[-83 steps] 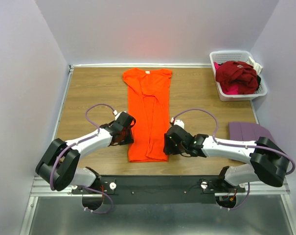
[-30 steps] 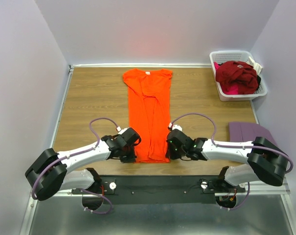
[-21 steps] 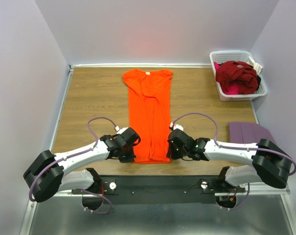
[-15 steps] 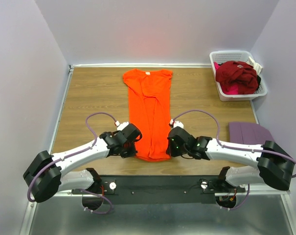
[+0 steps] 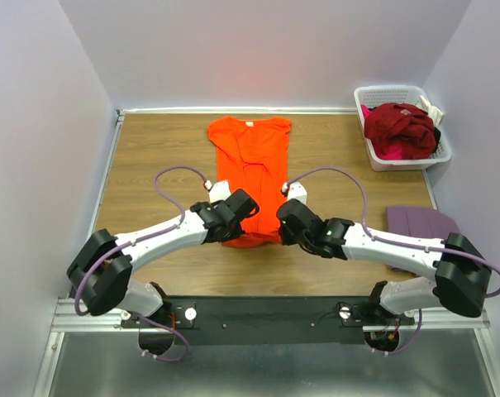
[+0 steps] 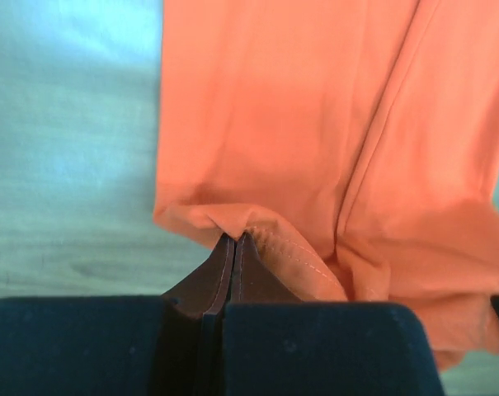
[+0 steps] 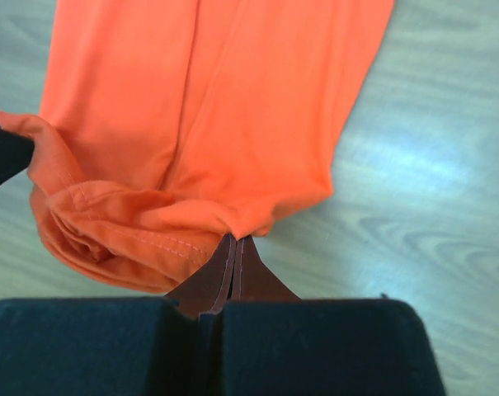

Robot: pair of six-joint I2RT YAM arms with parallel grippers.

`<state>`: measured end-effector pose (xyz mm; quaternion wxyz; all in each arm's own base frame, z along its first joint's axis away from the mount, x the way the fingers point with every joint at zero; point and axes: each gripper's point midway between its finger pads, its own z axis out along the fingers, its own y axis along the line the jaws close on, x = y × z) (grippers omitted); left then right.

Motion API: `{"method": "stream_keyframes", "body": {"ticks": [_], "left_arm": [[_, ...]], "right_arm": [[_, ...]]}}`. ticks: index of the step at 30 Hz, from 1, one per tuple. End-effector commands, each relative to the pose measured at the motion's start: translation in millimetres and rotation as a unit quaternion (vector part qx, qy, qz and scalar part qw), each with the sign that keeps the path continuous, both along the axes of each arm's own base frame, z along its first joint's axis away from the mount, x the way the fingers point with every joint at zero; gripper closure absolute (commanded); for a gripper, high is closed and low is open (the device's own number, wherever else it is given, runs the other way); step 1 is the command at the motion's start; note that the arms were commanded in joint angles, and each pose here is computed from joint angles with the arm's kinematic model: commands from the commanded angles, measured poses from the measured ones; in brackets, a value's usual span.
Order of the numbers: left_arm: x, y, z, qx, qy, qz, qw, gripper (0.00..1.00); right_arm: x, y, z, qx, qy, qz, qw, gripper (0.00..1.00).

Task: Fold and stack the t-shirts
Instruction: Fold the folded rectangular tshirt in 1/3 of the way

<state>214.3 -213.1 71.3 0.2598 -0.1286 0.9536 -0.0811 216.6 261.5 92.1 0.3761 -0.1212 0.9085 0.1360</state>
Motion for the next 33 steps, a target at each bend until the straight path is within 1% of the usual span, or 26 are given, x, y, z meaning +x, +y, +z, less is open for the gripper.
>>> {"method": "stream_keyframes", "body": {"ticks": [1, 3, 9, 14, 15, 17, 18, 20, 21, 26, 33], "left_arm": [[47, 8, 15, 0.055, -0.066, 0.039, 0.996, 1.00], [63, 9, 19, 0.071, -0.079, 0.048, 0.993, 1.00], [113, 25, 37, 0.096, -0.118, 0.094, 0.984, 1.00], [151, 25, 48, 0.102, -0.138, 0.089, 0.981, 1.00], [157, 24, 40, 0.108, -0.134, 0.086, 0.981, 1.00], [171, 20, 43, 0.109, -0.139, 0.080, 0.981, 1.00], [177, 17, 36, 0.113, -0.136, 0.077, 0.981, 1.00], [192, 17, 38, 0.110, -0.140, 0.080, 0.981, 1.00], [196, 17, 30, 0.119, -0.133, 0.077, 0.981, 1.00], [218, 28, 28, 0.119, -0.133, 0.089, 0.980, 1.00], [237, 31, 19, 0.121, -0.128, 0.088, 0.981, 1.00]], "right_arm": [[38, -12, 17, -0.055, -0.061, -0.034, 0.996, 0.99], [47, -16, 16, -0.073, -0.066, -0.040, 0.994, 0.99], [85, -24, 20, -0.091, -0.083, -0.062, 0.991, 0.99], [119, -22, 13, -0.090, -0.081, -0.069, 0.990, 0.99], [124, -21, 13, -0.091, -0.083, -0.067, 0.990, 0.99], [135, -20, 2, -0.096, -0.077, -0.067, 0.990, 0.99], [142, -16, 5, -0.093, -0.081, -0.066, 0.990, 0.99], [154, -14, 1, -0.088, -0.081, -0.070, 0.990, 0.99], [161, -11, -4, -0.090, -0.079, -0.068, 0.990, 0.99], [187, -8, -11, -0.086, -0.076, -0.072, 0.991, 0.99], [213, -4, -14, -0.088, -0.079, -0.071, 0.990, 0.99]]}}
